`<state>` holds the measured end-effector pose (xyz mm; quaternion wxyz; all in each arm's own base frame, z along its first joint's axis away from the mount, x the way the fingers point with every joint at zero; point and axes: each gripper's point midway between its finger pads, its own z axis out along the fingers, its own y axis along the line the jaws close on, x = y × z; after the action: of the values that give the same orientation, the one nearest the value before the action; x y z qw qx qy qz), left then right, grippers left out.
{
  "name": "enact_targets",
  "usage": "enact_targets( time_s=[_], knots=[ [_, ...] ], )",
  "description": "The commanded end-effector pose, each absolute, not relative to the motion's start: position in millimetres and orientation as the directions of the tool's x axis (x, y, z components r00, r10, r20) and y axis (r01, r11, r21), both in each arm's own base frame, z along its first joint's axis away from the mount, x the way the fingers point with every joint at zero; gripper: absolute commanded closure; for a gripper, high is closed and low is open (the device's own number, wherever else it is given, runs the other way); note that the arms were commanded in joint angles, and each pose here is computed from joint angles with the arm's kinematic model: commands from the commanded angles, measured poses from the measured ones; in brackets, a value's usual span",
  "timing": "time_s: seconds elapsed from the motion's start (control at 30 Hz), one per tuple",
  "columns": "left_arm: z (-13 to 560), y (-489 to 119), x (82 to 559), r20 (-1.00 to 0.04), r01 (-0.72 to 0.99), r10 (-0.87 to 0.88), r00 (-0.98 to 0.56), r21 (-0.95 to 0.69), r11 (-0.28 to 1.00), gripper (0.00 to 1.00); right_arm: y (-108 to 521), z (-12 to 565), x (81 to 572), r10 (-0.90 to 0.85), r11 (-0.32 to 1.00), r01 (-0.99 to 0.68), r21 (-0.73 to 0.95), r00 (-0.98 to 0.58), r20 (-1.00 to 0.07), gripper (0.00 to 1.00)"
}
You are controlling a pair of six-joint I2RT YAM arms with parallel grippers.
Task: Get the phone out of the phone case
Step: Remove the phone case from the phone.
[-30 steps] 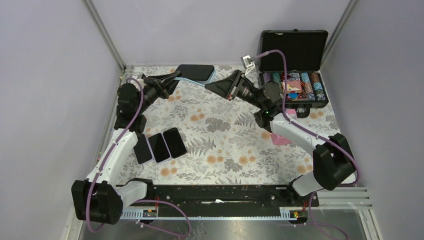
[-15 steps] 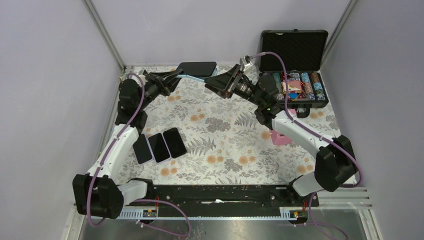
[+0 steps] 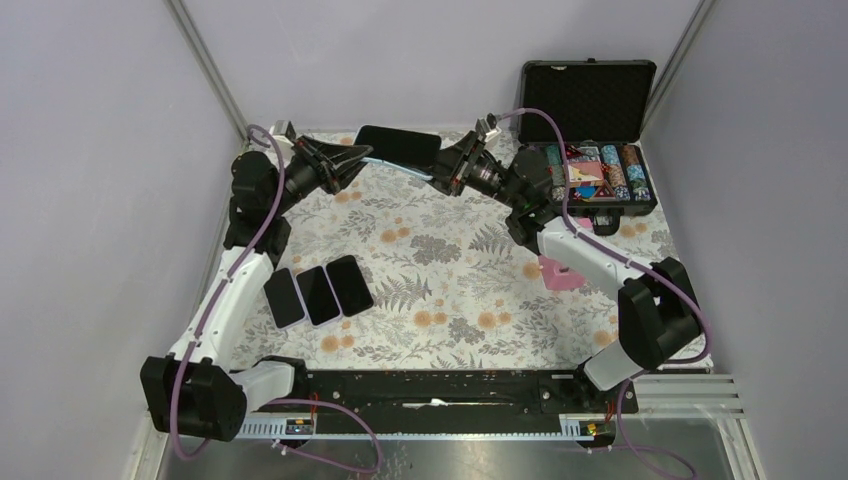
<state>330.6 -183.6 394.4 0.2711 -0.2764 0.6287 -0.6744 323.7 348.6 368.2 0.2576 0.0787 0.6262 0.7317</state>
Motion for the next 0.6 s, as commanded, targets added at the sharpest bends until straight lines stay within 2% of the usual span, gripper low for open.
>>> enact_targets(
  time_s=[0.0,0.13,0.2,0.23,0.27,0.33,0.43,0.47,0.57],
  knots=[
    [439,-204,268,-0.216,0.270,-0.542,-0.812,-0.963,-0.019,0.98,350,355,337,0.500,-0.070,-0.283,0.956,-0.839,-0.212,0.60],
    [425,-206,270,-0.230,0.257,-0.523,-0.821,-0.966,0.021,1.00,346,354,339,0.516,-0.069,-0.315,0.947,-0.823,-0.237,0.61],
    [421,-206,270,-0.233,0.255,-0.517,-0.823,-0.966,0.030,0.97,342,360,338,0.519,-0.093,-0.331,0.939,-0.821,-0.238,0.74],
    [417,-205,272,-0.235,0.253,-0.520,-0.821,-0.967,0.039,0.86,341,363,337,0.518,-0.107,-0.341,0.934,-0.821,-0.240,0.82],
    [416,-205,274,-0.247,0.258,-0.524,-0.816,-0.965,0.052,0.70,341,366,335,0.516,-0.112,-0.346,0.932,-0.821,-0.243,0.89],
    [409,-202,279,-0.287,0.277,-0.533,-0.796,-0.956,0.101,0.46,340,365,334,0.516,-0.093,-0.345,0.934,-0.819,-0.251,1.00],
    [414,-196,281,-0.357,0.332,-0.559,-0.748,-0.931,0.151,0.21,337,352,332,0.514,-0.033,-0.316,0.948,-0.819,-0.255,1.00],
    [415,-193,281,-0.379,0.346,-0.566,-0.732,-0.923,0.171,0.14,336,347,330,0.510,-0.016,-0.300,0.954,-0.823,-0.250,1.00],
    [404,-183,282,-0.467,0.344,-0.563,-0.682,-0.884,0.316,0.08,334,341,324,0.499,0.002,-0.263,0.965,-0.836,-0.229,1.00]
  ],
)
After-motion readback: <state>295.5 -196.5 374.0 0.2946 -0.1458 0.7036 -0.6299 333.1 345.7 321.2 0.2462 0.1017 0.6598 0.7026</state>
